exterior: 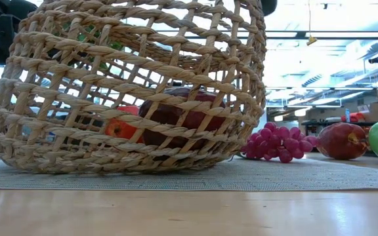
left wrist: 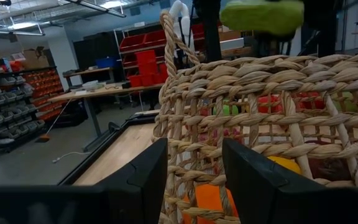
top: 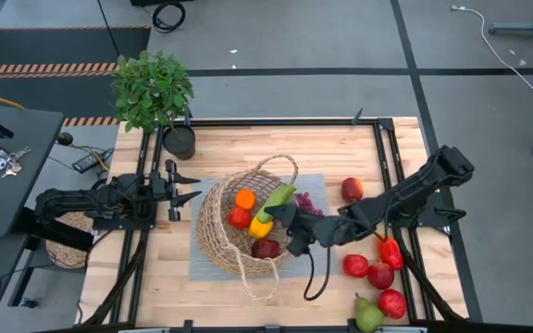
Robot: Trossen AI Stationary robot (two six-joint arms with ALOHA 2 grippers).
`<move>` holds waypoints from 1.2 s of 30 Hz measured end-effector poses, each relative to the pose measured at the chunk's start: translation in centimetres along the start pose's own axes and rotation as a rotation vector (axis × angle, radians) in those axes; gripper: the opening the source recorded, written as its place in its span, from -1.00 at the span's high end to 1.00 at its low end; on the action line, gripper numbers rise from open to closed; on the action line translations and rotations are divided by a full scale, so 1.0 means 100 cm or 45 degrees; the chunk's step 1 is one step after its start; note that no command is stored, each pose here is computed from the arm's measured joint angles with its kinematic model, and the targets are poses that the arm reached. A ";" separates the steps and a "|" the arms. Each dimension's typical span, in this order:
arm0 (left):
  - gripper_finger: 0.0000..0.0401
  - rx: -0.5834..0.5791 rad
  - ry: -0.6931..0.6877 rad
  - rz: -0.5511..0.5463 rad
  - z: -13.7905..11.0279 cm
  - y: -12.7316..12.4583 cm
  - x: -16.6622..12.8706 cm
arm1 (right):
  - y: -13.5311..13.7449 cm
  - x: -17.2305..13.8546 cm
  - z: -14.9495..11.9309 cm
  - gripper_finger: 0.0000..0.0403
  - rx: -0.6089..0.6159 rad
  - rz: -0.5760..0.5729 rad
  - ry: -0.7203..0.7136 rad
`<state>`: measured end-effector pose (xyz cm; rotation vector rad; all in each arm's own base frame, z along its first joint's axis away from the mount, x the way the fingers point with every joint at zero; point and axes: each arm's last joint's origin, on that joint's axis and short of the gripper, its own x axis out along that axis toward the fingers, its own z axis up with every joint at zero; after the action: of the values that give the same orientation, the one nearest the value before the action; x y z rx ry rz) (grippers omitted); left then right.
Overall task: Build produce basket
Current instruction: Put the cucumber in the basket
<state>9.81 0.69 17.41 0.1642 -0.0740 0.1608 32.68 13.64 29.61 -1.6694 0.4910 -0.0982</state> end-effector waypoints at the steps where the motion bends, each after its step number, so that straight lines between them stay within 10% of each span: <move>1: 0.20 0.000 0.000 0.000 0.000 0.000 0.000 | 0.003 0.002 0.002 0.22 -0.066 0.008 0.009; 26: 0.20 0.000 0.001 0.000 0.000 0.000 0.000 | 0.003 0.004 0.013 0.22 -0.479 -0.060 -0.071; 36: 0.20 0.000 0.001 0.000 0.000 0.000 0.000 | 0.001 0.015 0.006 0.22 0.064 -0.047 -0.223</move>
<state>9.81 0.69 17.40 0.1642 -0.0736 0.1612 34.18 13.66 29.08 -1.6209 0.3228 0.0087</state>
